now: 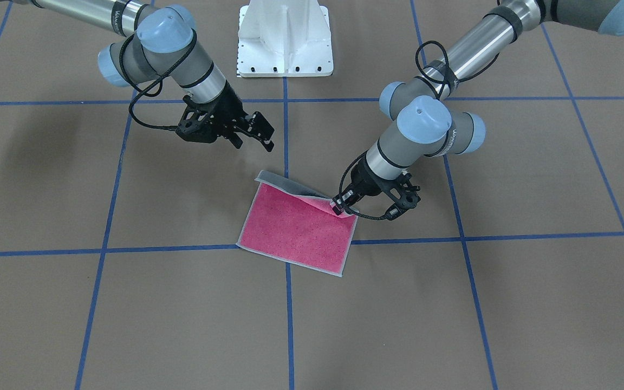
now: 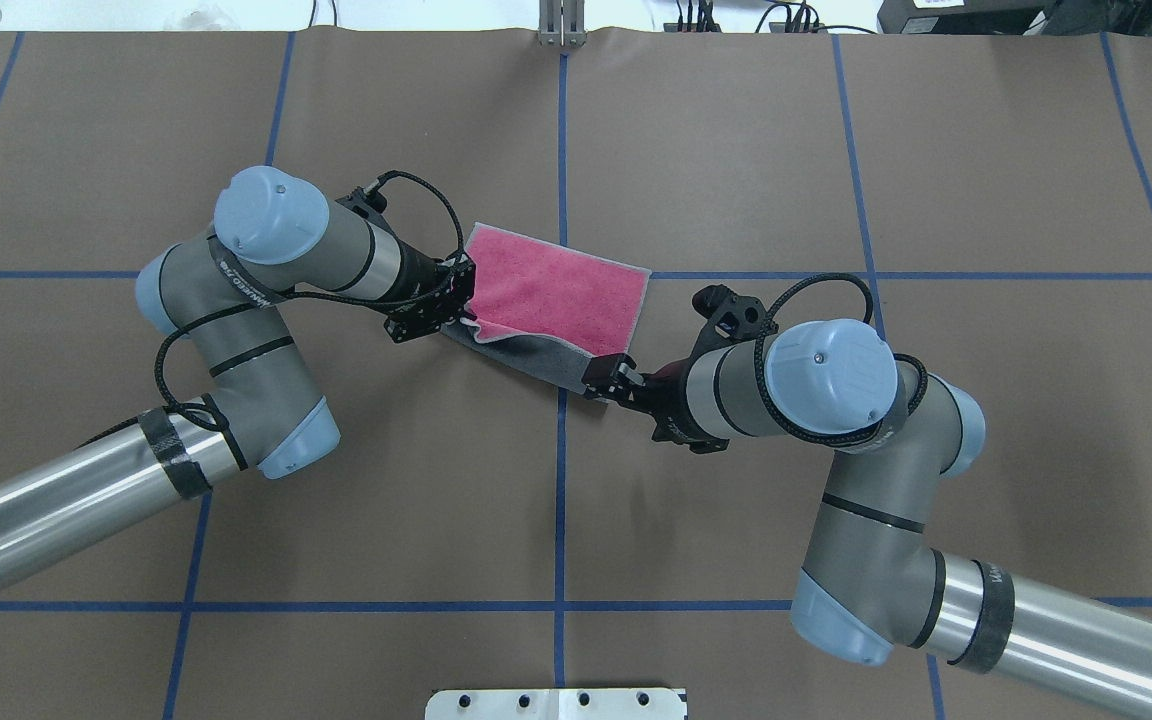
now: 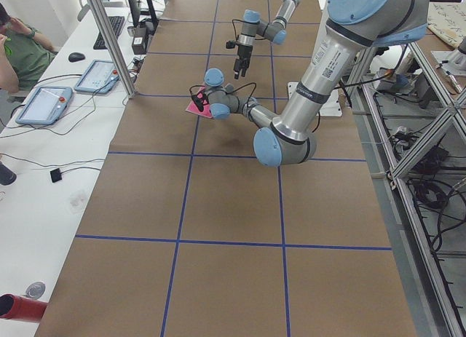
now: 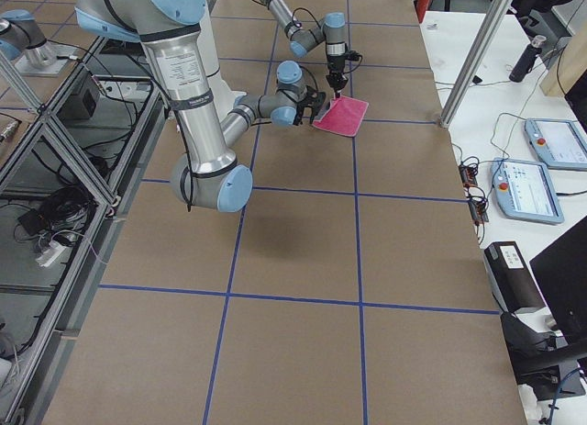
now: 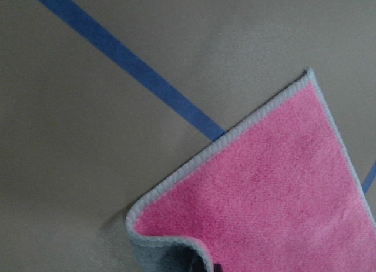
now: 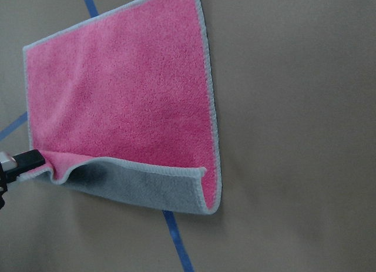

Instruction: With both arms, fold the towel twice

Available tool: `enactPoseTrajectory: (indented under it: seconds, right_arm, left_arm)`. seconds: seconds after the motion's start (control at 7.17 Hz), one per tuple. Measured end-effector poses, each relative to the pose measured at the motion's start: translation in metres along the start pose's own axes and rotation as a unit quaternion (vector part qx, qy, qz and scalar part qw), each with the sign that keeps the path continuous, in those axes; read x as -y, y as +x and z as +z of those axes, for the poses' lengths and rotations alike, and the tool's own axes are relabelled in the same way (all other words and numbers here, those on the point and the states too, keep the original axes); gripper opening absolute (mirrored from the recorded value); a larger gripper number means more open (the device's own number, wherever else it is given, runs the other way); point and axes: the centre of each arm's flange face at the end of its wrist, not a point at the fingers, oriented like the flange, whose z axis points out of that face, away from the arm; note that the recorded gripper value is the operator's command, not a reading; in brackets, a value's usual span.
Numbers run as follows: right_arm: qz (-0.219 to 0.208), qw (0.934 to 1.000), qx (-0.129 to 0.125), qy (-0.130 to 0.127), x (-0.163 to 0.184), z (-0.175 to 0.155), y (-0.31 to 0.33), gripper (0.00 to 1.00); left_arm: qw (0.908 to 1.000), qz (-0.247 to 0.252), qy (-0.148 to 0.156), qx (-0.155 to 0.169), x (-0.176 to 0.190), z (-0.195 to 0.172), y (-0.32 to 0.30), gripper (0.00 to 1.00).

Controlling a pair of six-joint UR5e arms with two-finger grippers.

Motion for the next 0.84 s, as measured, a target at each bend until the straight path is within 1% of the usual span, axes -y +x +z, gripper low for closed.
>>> enactPoseTrajectory:
  seconds: [0.28, 0.42, 0.56, 0.7, 0.84]
  right_arm:
    - [0.016, 0.9999, 0.0, 0.002, 0.0, 0.0, -0.001, 0.97]
    - [0.031, 0.9995, 0.0, 0.01, 0.005, 0.001, 0.0, 0.97]
    - [0.07, 0.9971, -0.001, 0.027, 0.02, 0.002, 0.001, 0.97]
    - [0.114, 0.9924, -0.004, 0.047, 0.04, 0.006, 0.004, 0.97]
    - [0.139, 0.9883, -0.007, 0.062, 0.058, 0.01, 0.004, 0.97]
  left_arm:
    - [1.0, 0.001, -0.001, -0.006, -0.001, -0.005, 0.004, 0.0]
    - [0.9999, 0.003, -0.003, -0.009, -0.004, -0.009, 0.006, 0.0]
    - [0.9999, 0.004, -0.005, -0.013, -0.005, -0.013, 0.008, 0.0]
    - [0.9998, 0.006, -0.007, -0.016, -0.007, -0.016, 0.009, 0.0]
    - [0.9998, 0.008, -0.008, -0.019, -0.009, -0.019, 0.01, 0.0]
